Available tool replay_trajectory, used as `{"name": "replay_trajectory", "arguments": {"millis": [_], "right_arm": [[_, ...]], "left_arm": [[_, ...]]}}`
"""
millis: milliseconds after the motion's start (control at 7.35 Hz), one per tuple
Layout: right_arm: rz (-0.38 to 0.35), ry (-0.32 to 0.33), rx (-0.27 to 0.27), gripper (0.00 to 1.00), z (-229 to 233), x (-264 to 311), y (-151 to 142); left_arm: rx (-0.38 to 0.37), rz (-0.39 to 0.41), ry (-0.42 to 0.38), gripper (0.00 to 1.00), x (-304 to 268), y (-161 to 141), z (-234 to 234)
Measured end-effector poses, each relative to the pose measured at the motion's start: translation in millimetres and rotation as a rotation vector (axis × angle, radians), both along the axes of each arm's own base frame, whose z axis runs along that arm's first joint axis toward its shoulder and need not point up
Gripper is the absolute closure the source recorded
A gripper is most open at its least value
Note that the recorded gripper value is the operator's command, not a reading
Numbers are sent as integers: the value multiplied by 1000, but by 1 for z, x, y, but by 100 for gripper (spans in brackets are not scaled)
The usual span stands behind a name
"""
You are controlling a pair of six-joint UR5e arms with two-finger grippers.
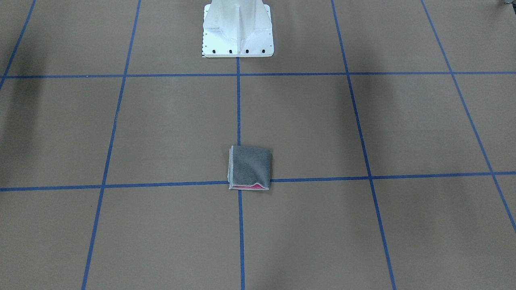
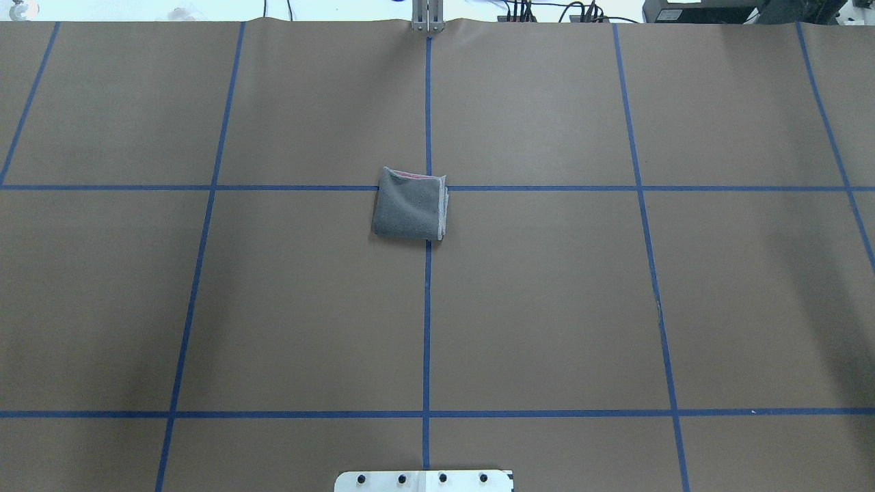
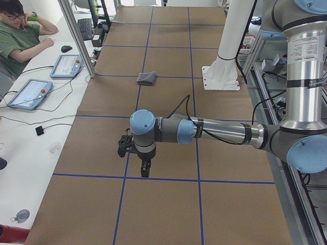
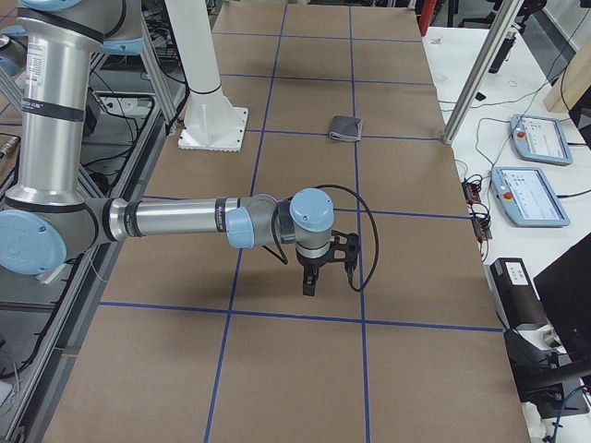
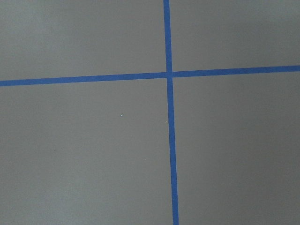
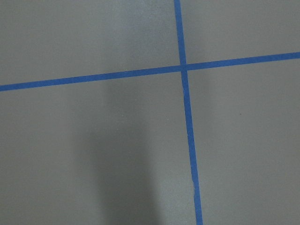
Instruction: Fold towel twice with both arms
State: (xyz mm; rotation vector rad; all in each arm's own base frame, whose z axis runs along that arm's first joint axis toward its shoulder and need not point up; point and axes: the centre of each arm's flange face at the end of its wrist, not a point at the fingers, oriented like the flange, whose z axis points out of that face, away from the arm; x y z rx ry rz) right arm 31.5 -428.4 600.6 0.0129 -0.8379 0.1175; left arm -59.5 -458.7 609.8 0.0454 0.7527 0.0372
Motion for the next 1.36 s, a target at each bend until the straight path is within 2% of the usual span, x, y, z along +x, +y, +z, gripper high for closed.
{"name": "replay_trajectory", "arguments": {"millis": [1361], "right_arm": [[3,10,0,1,1,1,0]], "left_arm": [[17,1,0,0,0,-6,-8]]}}
